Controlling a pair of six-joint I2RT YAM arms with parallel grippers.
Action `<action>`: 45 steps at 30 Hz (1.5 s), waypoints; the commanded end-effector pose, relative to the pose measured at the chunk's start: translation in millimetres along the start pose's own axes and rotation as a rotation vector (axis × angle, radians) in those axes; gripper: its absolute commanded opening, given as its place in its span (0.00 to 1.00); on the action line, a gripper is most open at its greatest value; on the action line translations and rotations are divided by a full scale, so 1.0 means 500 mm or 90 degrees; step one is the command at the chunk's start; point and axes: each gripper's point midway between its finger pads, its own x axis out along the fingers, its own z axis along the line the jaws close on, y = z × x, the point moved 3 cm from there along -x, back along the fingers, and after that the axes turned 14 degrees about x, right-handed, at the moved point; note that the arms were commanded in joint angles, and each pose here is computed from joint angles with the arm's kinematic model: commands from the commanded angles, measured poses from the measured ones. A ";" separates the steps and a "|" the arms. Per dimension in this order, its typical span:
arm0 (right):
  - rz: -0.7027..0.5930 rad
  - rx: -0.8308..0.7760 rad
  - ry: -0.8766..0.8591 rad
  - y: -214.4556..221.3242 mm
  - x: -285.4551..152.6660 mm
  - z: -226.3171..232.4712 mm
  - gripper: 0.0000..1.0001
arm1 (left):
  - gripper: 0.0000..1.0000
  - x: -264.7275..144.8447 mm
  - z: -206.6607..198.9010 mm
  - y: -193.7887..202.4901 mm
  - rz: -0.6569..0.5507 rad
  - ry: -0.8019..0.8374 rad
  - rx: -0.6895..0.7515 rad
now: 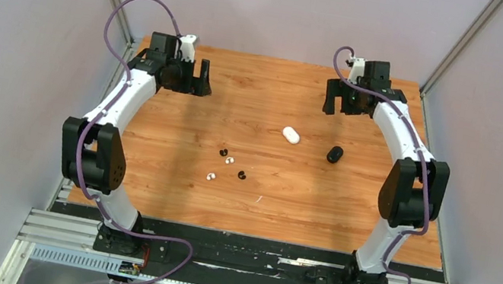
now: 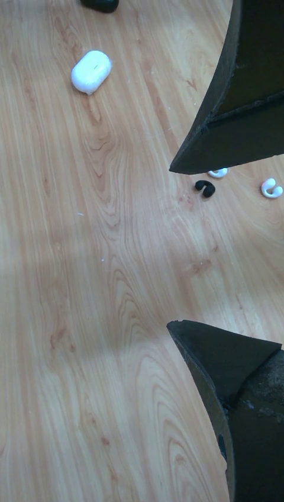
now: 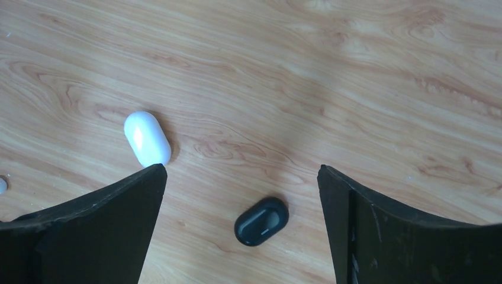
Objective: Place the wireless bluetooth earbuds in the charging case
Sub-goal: Pick up the charging case from the center of the board.
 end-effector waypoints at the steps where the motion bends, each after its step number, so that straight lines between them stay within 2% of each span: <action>1: -0.033 -0.044 -0.051 -0.048 0.009 0.054 1.00 | 1.00 -0.013 -0.004 -0.028 -0.041 0.008 -0.002; 6: -0.010 -0.107 -0.140 -0.051 0.049 0.125 0.99 | 1.00 -0.007 -0.003 -0.030 -0.041 0.006 -0.006; 13: 0.021 -0.140 -0.152 -0.032 0.143 0.211 0.87 | 1.00 -0.032 0.020 -0.063 -0.070 -0.056 -0.010; 16: 0.037 -0.141 -0.147 -0.009 0.169 0.233 0.76 | 1.00 -0.039 0.027 -0.068 -0.081 -0.075 -0.010; 19: 0.054 -0.147 -0.145 0.021 0.182 0.248 0.73 | 1.00 -0.044 0.031 -0.067 -0.085 -0.089 -0.013; 21: 0.058 -0.156 -0.130 0.035 0.193 0.252 0.73 | 1.00 -0.045 0.032 -0.068 -0.086 -0.092 -0.014; 27: 0.051 -0.160 -0.041 0.049 0.221 0.217 0.62 | 1.00 -0.032 0.029 -0.064 -0.082 -0.081 -0.030; 35: 0.104 -0.155 -0.045 0.116 0.203 0.203 0.57 | 1.00 -0.025 0.028 -0.061 -0.078 -0.078 -0.042; 45: 0.131 -0.144 -0.037 0.152 0.197 0.199 0.53 | 1.00 -0.024 0.025 -0.055 -0.073 -0.072 -0.049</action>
